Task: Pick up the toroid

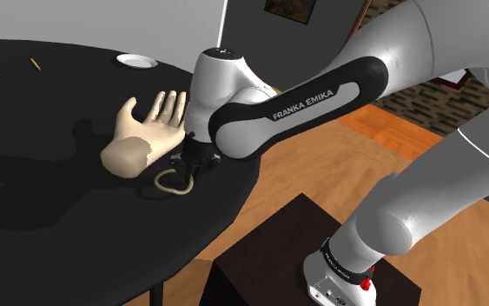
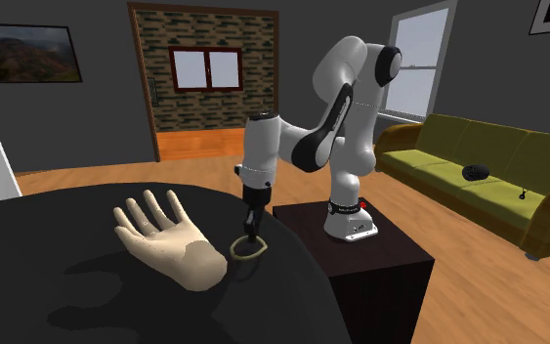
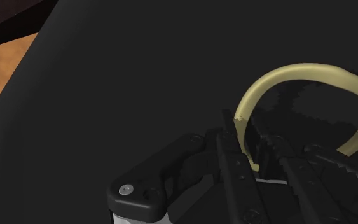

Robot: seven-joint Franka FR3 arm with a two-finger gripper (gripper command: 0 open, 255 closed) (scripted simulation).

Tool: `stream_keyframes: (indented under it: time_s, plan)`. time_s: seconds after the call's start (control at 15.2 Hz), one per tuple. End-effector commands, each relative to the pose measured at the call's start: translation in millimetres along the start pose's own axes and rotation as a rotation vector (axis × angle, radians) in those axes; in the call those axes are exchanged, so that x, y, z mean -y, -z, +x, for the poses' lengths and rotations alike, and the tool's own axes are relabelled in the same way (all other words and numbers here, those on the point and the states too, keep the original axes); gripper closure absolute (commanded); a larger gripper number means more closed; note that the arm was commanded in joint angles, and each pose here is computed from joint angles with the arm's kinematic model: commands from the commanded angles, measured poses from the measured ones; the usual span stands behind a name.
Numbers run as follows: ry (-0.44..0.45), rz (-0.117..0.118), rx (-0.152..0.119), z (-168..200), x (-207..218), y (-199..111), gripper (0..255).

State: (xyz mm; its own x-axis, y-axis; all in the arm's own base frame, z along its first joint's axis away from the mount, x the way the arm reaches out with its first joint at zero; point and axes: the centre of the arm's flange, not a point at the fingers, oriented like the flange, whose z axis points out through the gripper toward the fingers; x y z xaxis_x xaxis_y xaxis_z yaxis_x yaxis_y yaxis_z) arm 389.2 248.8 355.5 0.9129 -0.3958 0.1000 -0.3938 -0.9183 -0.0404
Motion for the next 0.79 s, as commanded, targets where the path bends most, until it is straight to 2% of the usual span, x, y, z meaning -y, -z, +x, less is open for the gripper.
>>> stream_keyframes:
  time_s: [0.0,0.59,0.73]
  plan:
    - [0.0,0.0,0.001,0.2,0.8,10.8,255]
    - [0.0,0.0,0.001,4.9,2.7,58.0,255]
    - [0.0,0.0,0.001,5.0,2.7,58.8,255]
